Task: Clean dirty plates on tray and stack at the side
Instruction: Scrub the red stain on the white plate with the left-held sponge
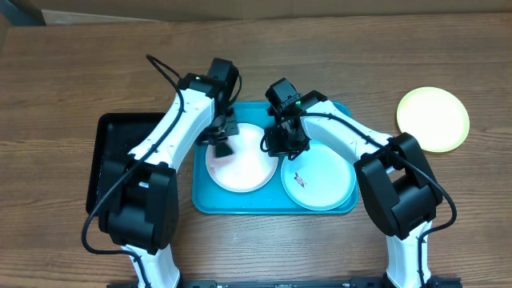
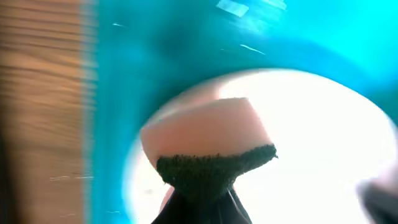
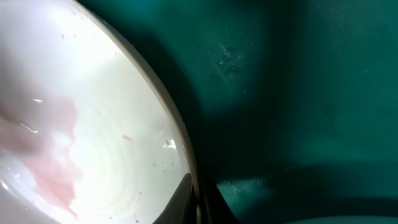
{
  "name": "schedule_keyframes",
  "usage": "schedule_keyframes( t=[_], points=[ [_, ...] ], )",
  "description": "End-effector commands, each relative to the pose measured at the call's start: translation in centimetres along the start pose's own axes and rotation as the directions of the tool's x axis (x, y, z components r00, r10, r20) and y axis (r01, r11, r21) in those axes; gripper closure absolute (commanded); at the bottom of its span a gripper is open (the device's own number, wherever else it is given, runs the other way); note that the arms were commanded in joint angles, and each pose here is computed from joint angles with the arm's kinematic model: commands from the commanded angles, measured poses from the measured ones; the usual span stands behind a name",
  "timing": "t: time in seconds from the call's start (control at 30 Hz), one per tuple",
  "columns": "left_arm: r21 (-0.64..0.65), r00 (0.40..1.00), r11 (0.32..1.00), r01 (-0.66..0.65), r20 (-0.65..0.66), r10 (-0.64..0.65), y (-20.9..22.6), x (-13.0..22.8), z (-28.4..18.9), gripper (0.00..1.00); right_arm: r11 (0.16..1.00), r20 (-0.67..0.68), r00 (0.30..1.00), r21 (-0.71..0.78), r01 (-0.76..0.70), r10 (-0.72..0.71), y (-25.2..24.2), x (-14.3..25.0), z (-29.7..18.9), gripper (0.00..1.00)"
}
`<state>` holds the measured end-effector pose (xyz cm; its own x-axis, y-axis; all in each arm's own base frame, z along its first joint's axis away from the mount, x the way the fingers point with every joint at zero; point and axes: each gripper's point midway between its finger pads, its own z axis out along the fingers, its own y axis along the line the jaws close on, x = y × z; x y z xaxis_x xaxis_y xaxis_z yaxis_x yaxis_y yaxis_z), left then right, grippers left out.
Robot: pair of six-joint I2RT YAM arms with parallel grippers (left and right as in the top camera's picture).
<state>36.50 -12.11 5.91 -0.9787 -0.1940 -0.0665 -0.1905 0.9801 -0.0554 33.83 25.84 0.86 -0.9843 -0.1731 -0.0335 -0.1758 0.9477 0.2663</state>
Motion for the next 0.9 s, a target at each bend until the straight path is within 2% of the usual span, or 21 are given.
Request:
schedule_keyframes(
  t=[0.0,0.33,0.43,0.63,0.87],
  points=[
    [0.273,0.987,0.958,-0.087,-0.109,0.12,-4.9,2.3,-0.2,0.96,0.998,0.007,1.0,0.061,0.0,0.0,-1.3,0.0,0.4,0.96],
    [0.287,0.989,0.954,-0.084,-0.09,0.114,-5.1,4.2,4.6,0.96,0.998,0.007,1.0,0.061,-0.001,0.0,-1.3,0.0,0.4,0.96],
    [0.248,0.99,0.966,-0.079,-0.091,0.104,-4.0,4.7,5.9,0.96,0.998,0.007,1.0,0.061,-0.001,0.0,-1.3,0.0,0.4,0.96],
    [-0.082,0.995,0.992,-0.091,-0.04,0.088,2.1,4.2,6.7,0.96,0.998,0.007,1.0,0.061,0.0,0.0,-1.3,0.0,0.4,0.96],
    [-0.402,0.997,0.914,-0.047,0.039,0.069,7.7,2.9,4.9,0.96,0.998,0.007,1.0,0.061,0.0,0.0,-1.3,0.0,0.4,0.96]
  ],
)
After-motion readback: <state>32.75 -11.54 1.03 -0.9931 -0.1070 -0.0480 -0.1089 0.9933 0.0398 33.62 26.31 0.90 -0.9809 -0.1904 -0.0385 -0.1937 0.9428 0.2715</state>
